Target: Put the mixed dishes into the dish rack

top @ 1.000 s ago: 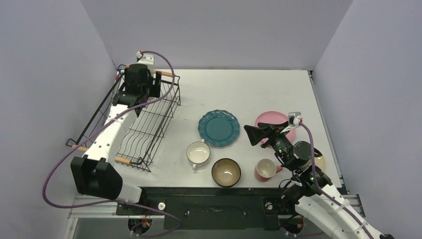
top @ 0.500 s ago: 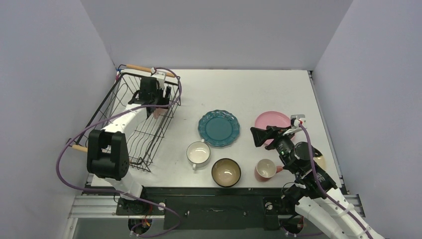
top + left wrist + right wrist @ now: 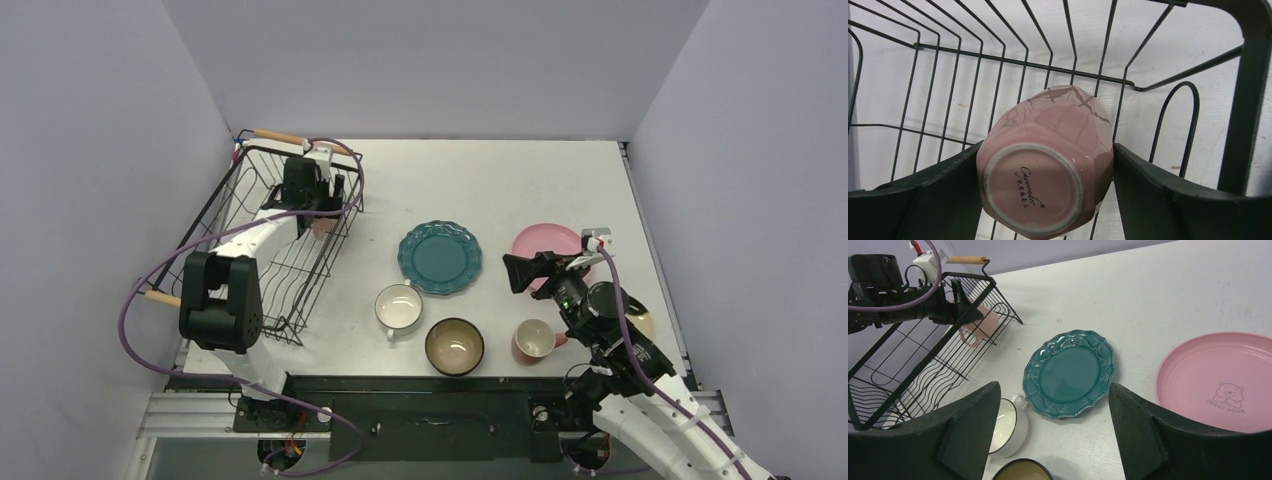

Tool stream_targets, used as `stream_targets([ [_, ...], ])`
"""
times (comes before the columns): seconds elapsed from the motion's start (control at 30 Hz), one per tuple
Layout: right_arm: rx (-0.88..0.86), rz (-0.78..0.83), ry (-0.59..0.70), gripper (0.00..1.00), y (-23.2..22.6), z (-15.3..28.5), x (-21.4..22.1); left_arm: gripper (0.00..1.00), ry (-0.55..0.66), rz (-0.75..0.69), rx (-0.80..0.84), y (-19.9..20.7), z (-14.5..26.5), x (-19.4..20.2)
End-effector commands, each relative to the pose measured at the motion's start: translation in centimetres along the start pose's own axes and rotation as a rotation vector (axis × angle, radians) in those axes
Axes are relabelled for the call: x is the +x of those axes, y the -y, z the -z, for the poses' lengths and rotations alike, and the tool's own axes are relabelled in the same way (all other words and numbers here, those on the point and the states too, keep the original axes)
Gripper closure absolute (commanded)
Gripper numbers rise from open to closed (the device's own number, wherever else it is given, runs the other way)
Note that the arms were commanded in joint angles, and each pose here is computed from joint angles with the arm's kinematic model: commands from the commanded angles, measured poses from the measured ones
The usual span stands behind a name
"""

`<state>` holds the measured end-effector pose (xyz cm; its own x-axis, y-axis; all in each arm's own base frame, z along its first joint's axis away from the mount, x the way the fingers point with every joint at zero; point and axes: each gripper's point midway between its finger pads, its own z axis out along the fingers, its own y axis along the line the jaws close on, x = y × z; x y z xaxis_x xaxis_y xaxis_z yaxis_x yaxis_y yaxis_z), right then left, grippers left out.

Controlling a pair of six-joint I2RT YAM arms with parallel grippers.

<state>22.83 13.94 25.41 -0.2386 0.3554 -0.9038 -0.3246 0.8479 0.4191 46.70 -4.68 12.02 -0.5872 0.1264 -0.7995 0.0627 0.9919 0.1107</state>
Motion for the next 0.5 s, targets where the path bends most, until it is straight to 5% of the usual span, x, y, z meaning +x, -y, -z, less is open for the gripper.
stream_targets([
  [0.0, -0.027, -0.012, 0.058, 0.26, -1.0, -0.2, -2.2, 0.93, 0.153, 0.046, 0.038, 0.8, -0.4, -5.3],
  [0.33, -0.028, -0.028, 0.064, 0.26, -0.9, -0.4, -1.8, 0.80, 0.101, 0.099, 0.077, 1.8, -1.2, -4.3],
  [0.47, -0.033, -0.030, 0.062, 0.26, -1.1, -0.9, -1.8, 0.51, 0.092, 0.123, 0.099, 2.3, -1.2, -4.1],
])
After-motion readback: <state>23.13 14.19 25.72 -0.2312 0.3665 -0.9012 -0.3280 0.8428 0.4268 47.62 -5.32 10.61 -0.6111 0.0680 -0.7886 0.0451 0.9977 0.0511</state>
